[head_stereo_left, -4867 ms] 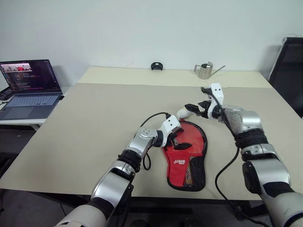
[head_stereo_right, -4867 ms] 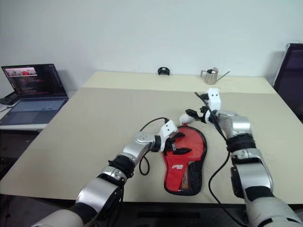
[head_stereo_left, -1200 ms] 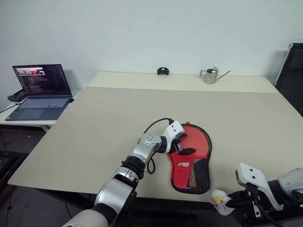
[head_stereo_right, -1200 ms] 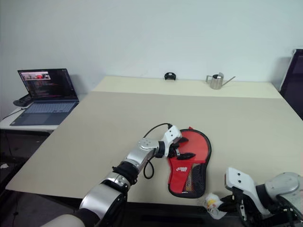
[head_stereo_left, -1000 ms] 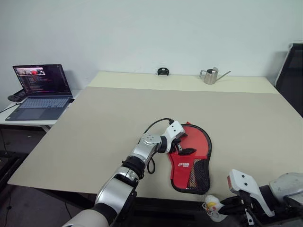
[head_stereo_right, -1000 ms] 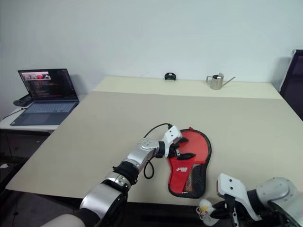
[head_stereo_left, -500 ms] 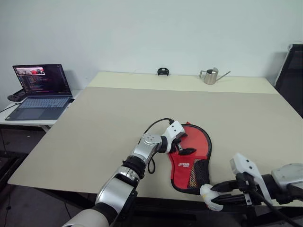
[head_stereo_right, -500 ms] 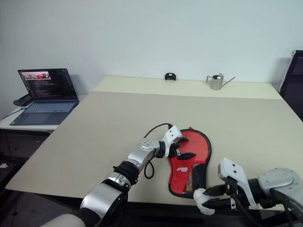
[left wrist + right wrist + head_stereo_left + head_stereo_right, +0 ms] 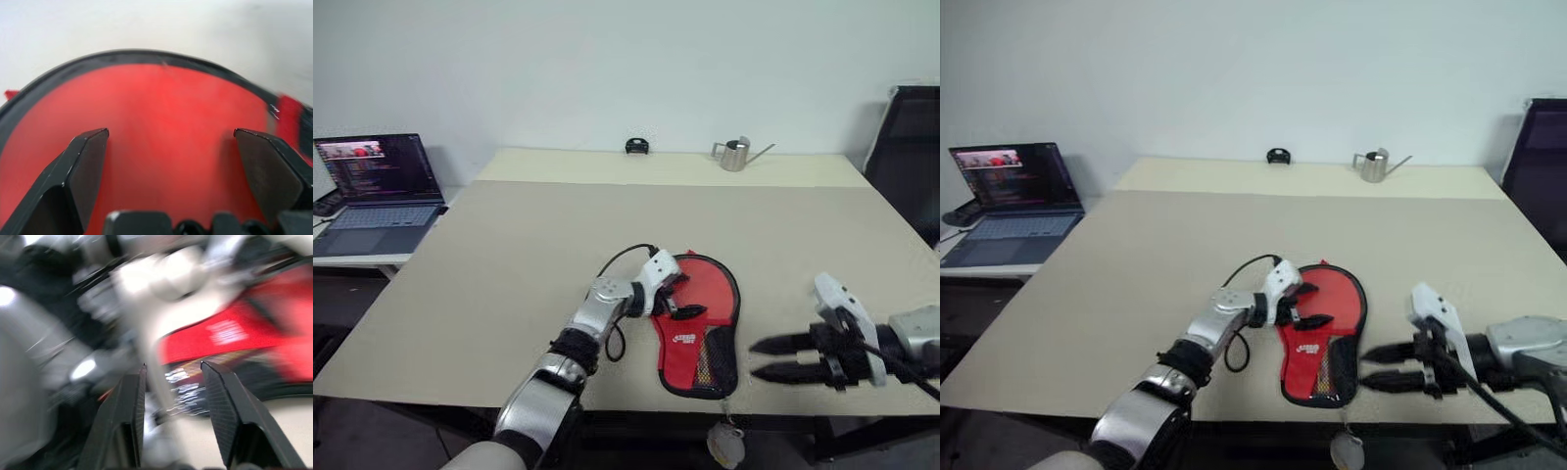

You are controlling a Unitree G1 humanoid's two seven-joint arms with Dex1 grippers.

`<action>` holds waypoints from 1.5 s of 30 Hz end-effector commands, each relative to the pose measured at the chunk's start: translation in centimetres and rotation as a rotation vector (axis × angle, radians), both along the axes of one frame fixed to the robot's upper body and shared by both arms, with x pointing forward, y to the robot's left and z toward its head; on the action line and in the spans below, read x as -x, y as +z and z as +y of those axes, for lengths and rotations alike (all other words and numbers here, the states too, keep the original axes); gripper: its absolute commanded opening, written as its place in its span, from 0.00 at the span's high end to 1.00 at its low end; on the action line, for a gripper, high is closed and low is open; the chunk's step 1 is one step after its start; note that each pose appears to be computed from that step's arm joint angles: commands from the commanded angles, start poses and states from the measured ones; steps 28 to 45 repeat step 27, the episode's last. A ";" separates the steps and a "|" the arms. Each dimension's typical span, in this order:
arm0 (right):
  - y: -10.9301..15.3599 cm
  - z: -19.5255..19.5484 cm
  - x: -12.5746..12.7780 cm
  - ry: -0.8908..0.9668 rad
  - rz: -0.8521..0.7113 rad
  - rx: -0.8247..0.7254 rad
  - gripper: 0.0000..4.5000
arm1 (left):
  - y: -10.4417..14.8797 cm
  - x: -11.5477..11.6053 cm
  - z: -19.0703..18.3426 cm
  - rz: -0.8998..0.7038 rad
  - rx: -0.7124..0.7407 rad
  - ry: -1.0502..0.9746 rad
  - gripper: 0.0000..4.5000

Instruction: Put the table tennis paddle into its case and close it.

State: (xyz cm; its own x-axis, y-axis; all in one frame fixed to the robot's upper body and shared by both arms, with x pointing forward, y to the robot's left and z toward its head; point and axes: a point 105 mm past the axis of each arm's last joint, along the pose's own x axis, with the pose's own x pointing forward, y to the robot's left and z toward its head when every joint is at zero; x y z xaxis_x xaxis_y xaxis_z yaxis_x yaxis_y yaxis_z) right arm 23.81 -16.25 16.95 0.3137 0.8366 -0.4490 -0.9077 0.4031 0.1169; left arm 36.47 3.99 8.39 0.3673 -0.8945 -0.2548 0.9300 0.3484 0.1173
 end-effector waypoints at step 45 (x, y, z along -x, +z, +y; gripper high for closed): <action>5.3 -5.4 -10.2 -0.237 -0.359 0.004 0.59 | 12.9 4.6 15.7 -0.240 0.074 0.405 0.00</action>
